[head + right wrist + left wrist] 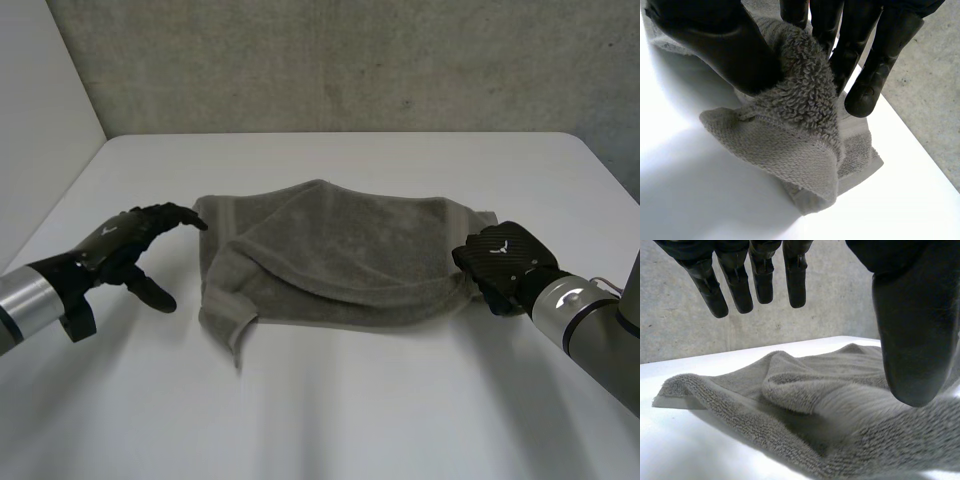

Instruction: Fold the towel.

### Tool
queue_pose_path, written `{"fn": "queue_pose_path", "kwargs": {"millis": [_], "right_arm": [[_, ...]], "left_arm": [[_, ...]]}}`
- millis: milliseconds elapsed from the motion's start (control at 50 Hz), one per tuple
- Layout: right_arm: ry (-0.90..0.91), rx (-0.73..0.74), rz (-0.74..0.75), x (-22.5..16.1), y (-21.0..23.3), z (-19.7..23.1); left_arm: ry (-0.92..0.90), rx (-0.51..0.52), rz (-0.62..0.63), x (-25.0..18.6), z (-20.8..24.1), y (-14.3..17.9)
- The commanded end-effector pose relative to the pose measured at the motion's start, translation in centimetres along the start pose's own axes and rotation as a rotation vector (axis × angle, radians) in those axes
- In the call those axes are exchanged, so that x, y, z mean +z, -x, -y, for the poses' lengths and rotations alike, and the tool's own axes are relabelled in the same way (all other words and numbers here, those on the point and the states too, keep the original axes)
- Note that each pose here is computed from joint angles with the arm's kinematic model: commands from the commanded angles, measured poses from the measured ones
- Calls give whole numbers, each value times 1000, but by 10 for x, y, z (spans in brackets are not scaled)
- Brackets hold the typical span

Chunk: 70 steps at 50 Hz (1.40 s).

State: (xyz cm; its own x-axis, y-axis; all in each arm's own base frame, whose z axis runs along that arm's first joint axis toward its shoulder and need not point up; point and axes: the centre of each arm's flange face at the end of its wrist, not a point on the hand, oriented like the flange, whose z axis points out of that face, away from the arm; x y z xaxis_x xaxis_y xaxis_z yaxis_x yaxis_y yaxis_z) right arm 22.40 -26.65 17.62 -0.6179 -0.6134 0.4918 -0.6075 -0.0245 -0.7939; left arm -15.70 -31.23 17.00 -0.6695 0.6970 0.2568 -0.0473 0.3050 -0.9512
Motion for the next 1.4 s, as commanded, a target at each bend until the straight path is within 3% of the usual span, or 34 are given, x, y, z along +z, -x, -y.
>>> {"fn": "queue_pose_path", "kwargs": {"millis": [20,100,200,300,560,760,960,1080,1400], "right_arm": [[9,13,9,-4,5,-3],[8,11,6,-5,7,-5],[11,11,2,-5,8,-7],[13,11,2,-5,9,-8],[34,19,16,-9,16,-14],[38,20,23,-10,20,-18],[40,20,28,-11,22,-18],[37,19,30,-11,23,-18],[41,17,28,-11,24,-17]], "left_arm": [[19,-6,-36,-12,19,-42],[27,14,-56,-16,18,-69],[72,26,83,-15,1,-94],[99,86,108,-9,-14,-126],[104,173,214,24,-60,-146],[142,203,321,48,-85,-132],[132,370,446,46,-73,-111],[91,365,528,31,-50,-89],[123,324,530,18,-53,-65]]}}
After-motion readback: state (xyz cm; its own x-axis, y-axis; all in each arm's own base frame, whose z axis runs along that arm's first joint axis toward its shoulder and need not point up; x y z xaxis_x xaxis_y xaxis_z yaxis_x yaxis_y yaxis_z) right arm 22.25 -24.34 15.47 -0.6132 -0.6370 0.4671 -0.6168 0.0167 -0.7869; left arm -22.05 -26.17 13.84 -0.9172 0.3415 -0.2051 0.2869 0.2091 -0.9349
